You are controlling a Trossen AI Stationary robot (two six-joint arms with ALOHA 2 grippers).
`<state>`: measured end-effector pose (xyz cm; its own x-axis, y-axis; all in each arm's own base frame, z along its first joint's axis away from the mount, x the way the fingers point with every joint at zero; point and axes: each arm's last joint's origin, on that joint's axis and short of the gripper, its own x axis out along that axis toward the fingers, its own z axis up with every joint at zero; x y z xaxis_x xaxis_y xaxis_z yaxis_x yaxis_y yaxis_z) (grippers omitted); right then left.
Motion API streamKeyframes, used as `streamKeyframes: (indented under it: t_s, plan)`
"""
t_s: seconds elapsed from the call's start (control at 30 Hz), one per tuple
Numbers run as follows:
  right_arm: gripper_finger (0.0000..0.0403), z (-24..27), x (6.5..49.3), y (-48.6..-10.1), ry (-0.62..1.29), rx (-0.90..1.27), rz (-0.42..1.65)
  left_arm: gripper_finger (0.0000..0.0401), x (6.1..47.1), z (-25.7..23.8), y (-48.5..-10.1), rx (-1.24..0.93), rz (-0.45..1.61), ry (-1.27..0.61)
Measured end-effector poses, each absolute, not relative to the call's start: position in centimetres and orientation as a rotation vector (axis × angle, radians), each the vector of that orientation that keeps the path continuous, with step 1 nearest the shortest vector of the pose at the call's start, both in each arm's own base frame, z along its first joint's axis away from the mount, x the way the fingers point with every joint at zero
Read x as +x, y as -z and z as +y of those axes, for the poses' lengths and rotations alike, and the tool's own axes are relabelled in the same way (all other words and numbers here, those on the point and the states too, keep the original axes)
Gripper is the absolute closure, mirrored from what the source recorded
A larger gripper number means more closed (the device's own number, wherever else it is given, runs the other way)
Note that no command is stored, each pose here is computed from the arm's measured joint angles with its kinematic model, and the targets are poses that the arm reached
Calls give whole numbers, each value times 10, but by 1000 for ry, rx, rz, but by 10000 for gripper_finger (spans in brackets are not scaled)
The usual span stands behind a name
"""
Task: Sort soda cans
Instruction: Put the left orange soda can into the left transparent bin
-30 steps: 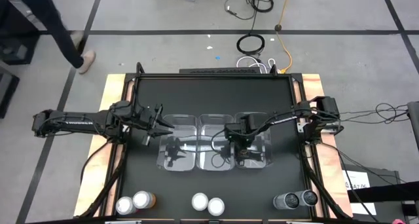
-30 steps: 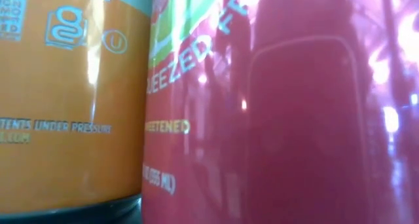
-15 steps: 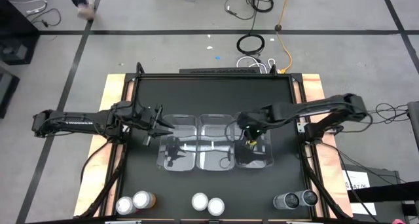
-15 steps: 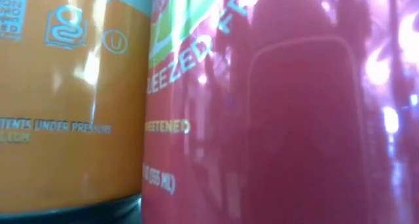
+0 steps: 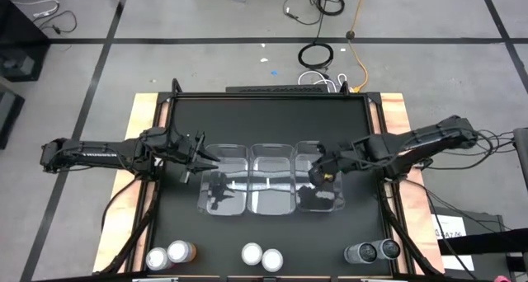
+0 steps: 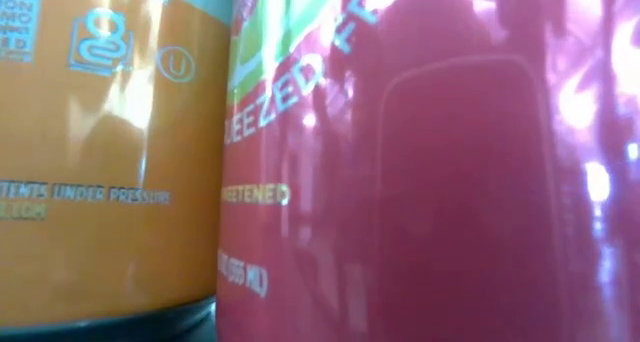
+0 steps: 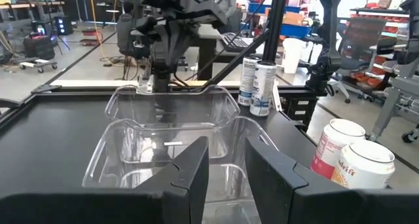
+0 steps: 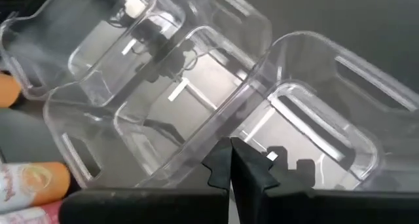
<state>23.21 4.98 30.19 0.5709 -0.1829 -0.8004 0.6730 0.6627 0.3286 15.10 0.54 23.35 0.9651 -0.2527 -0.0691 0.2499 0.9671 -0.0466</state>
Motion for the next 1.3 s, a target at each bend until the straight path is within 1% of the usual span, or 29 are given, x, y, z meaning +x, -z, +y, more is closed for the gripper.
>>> streamKeyframes:
  t_s: [0.13,0.23,0.43,0.57,0.7,0.97,1.13,1.23,1.3]
  plan:
    - [403,64,228,-302,537,663,799,292,151,5,-234,-46,76,254]
    - [403,73,225,-302,523,632,789,292,151,5,-234,-128,81,250]
    - [403,89,219,-302,474,586,806,292,152,7,-235,-261,84,171]
    - [403,102,211,-301,432,571,829,292,152,3,-238,-287,49,175]
    - [403,115,200,-300,429,526,832,292,153,-10,-242,-283,12,153]
    - [403,132,180,-297,441,471,827,292,170,-46,-255,-257,98,61]
    - [403,136,175,-297,442,431,802,292,182,-72,-269,-242,112,22]
    - [403,137,175,-298,454,415,776,304,187,-87,-280,-266,128,-8]
    - [403,135,174,-298,476,394,760,323,188,-96,-287,-288,159,-17]
